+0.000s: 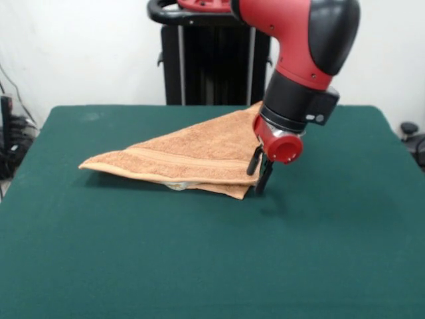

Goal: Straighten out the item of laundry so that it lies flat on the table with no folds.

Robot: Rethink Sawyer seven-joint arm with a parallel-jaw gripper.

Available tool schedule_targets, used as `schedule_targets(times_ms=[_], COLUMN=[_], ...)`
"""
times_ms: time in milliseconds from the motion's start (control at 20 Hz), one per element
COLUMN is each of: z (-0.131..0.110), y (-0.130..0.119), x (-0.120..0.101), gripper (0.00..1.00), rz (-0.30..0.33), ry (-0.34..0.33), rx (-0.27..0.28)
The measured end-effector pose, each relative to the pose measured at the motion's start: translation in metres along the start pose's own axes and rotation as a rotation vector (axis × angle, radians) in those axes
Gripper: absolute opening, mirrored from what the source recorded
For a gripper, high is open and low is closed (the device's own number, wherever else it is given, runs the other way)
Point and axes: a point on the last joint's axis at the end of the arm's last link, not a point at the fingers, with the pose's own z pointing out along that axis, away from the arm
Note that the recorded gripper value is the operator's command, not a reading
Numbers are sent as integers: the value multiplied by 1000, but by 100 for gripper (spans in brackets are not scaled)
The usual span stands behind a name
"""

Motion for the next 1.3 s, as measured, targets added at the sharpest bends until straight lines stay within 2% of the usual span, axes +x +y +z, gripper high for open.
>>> schedule_targets(times_ms=[400, 850, 1100, 1150, 1300], z=[2, 24, 26, 26, 26], y=[-14, -23, -23, -25, -26], x=[-5, -10, -4, -3, -3], gripper=[100, 100, 100, 0, 0], rz=[15, -15, -27, -29, -31], ry=[27, 12, 10, 8, 8], rx=[12, -34, -49, -49, -46])
